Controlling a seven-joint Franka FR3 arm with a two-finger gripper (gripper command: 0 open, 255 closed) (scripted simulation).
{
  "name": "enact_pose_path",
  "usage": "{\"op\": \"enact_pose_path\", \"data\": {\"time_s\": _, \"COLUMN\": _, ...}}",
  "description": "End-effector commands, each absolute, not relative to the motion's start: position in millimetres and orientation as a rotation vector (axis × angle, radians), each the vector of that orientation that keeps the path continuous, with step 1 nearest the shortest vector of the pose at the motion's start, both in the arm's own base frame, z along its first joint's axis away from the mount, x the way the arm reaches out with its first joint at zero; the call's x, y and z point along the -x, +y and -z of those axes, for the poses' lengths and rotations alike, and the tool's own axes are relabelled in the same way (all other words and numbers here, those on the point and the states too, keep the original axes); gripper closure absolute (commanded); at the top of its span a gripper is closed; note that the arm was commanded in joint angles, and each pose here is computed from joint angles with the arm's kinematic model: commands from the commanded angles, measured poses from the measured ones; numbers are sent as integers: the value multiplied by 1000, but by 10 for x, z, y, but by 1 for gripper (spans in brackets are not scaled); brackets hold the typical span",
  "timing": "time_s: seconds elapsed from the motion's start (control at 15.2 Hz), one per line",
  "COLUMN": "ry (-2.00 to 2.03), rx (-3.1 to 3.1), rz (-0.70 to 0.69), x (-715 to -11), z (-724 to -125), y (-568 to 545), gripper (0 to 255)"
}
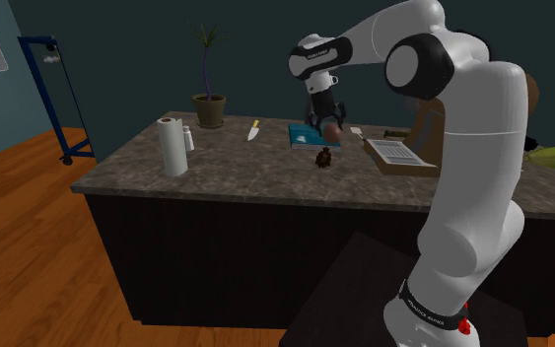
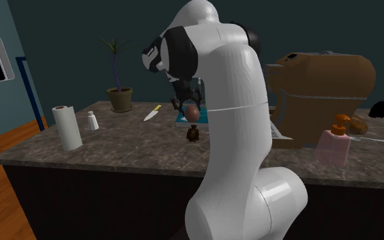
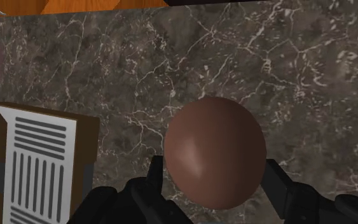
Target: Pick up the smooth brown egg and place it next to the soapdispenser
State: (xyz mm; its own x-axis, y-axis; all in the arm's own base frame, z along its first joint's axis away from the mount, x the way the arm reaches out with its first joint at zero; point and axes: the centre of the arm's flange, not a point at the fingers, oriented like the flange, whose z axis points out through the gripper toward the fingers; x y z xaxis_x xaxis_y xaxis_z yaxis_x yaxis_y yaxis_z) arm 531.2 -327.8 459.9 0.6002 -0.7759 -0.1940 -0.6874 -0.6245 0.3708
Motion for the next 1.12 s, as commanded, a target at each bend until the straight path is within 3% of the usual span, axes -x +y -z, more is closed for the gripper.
{"op": "enact_pose_path", "data": {"time_s": 0.0, "ry": -1201, "rx": -2571, "rz": 495, "x": -5309, "z": -4709, "y": -3274, "gripper": 255}}
{"op": "enact_pose_path", "data": {"time_s": 1.06, "ry": -1201, "rx": -2571, "rz": 495, "x": -5309, "z": -5554, "y": -3274, "gripper": 255}}
